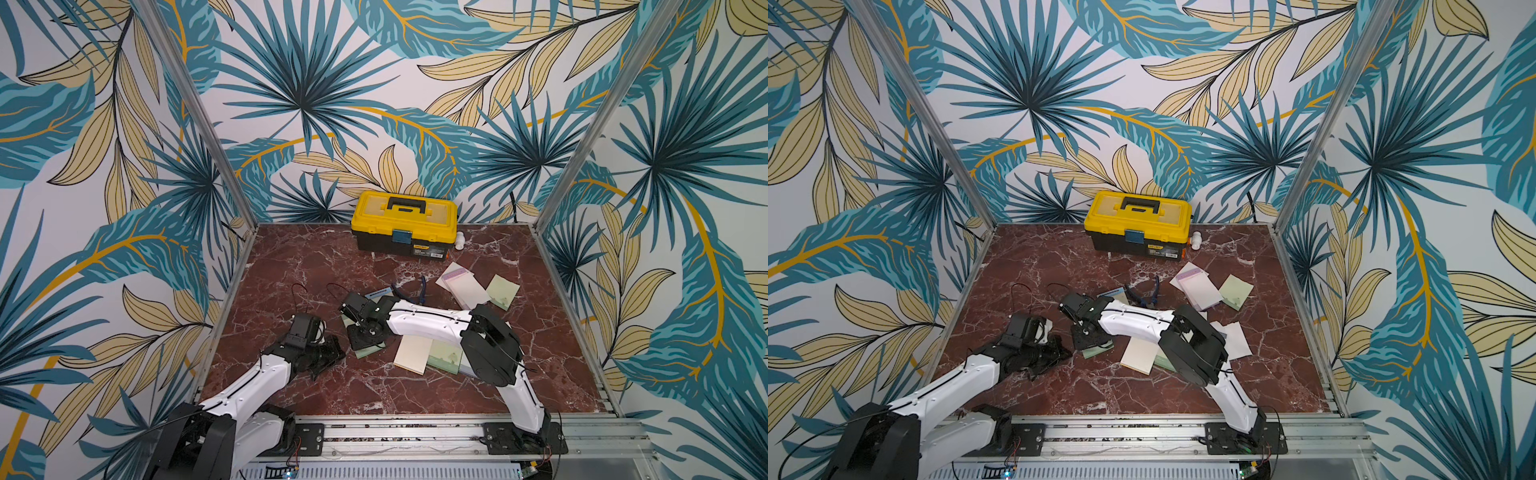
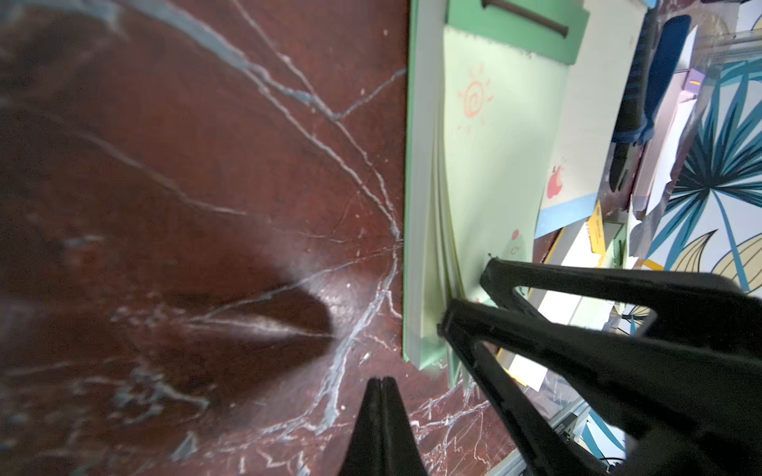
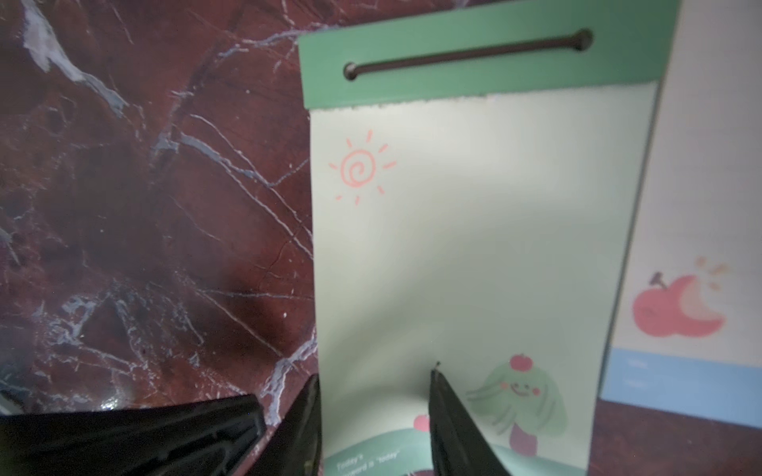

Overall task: Tear off pages from different memo pads
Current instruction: Pick up the memo pad from the center of the board.

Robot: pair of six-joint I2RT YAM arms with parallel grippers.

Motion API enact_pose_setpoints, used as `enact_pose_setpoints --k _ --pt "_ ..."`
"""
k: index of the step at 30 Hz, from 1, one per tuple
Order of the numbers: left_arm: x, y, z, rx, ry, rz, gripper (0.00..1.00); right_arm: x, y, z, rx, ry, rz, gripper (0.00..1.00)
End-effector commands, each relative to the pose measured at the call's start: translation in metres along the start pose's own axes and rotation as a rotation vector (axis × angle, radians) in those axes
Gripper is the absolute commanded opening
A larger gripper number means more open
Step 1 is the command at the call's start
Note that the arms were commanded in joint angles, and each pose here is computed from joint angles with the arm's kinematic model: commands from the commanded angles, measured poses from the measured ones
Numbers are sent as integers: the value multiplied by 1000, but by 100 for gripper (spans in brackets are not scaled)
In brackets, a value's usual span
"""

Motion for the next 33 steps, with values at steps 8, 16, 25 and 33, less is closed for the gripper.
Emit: enact_pose_setpoints --k 8,16,25,33 --pt "2 -21 -6 1 -23 106 0 -12 -10 10 -72 43 -39 40" --pt "2 -12 -3 7 -18 55 0 -14 -13 10 -92 48 -60 40" --pt "3 -13 -3 3 -22 51 0 -16 -13 9 -113 51 -93 40" --pt "2 -12 -3 2 -20 49 0 -17 -13 10 -118 54 -99 40"
Point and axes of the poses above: each gripper's point midway between its finger pads, its own x axis back along the fingers, its own y axis along the line the jaws close on, z = x × y, the point moved 5 cm from there along x, back along the fingers, and after that the axes turned 3 degrees about x, right-handed, at the moved point
